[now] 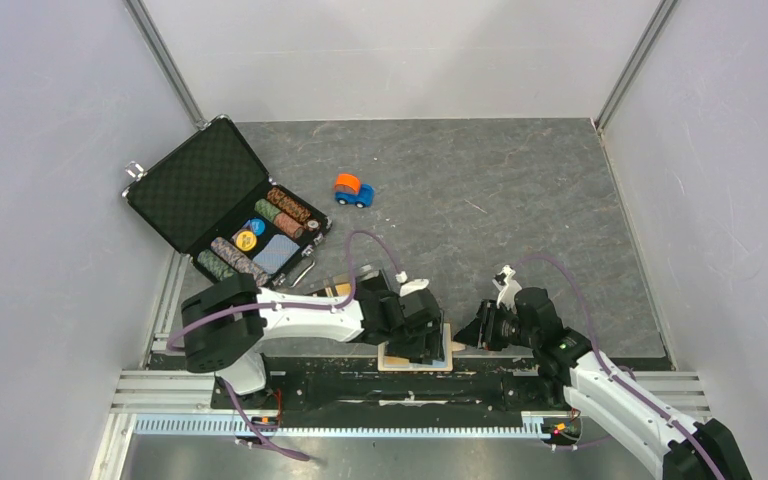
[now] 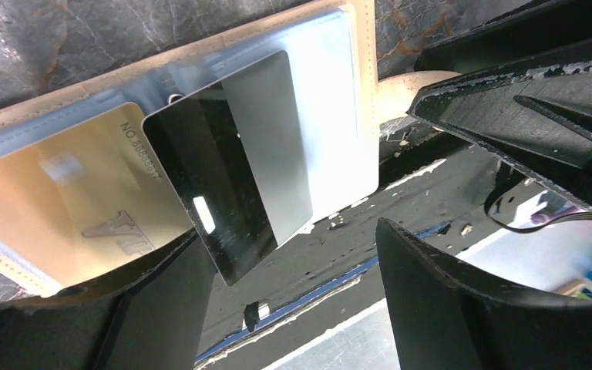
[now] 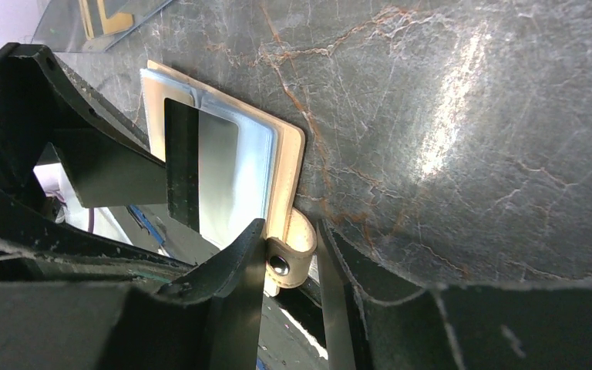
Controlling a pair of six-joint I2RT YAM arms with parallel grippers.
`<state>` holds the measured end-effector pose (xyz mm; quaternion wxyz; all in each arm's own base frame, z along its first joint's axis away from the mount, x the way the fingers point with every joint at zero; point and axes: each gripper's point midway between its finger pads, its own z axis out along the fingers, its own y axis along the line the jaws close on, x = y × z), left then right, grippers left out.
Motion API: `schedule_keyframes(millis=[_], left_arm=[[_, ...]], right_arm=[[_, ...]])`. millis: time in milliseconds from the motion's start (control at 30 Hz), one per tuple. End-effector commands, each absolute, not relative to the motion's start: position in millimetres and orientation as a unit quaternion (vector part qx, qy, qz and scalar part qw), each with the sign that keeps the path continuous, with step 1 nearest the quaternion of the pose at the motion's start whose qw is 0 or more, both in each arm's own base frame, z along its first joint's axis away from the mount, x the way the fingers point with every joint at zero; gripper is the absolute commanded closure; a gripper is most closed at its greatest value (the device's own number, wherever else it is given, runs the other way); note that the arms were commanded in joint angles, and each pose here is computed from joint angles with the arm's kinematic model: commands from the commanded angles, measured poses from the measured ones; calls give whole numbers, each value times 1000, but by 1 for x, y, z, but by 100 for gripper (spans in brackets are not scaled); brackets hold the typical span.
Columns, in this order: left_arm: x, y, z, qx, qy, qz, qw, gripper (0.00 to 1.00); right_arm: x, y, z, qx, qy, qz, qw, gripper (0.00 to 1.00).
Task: Put the credit cards into the card holder
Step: Insert the credit card into the card holder.
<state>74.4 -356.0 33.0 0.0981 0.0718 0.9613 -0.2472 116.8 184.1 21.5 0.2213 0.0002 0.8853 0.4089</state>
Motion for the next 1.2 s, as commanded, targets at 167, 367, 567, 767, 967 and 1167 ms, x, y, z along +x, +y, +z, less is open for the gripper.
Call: schedule_keyframes(millis=[167, 367, 567, 767, 967, 1167], left_arm=[[80, -335, 42, 148, 969, -140, 141, 18], [74, -334, 43, 172, 967, -118, 144, 17], [76, -335, 38, 171, 967, -117, 148, 21], [81, -340, 29, 165, 967, -129, 146, 29], [81, -358, 28, 176, 962, -154, 141, 33], [86, -383, 33, 191, 956, -170, 144, 32]], right_arm=[[73, 157, -33, 20, 927, 350, 133, 67], [72, 157, -34, 20, 928, 347, 132, 67], [73, 157, -33, 16, 928, 348, 133, 67], [73, 157, -33, 15, 928, 347, 133, 67], [73, 157, -32, 15, 929, 346, 132, 67], [74, 157, -32, 15, 928, 347, 133, 67]])
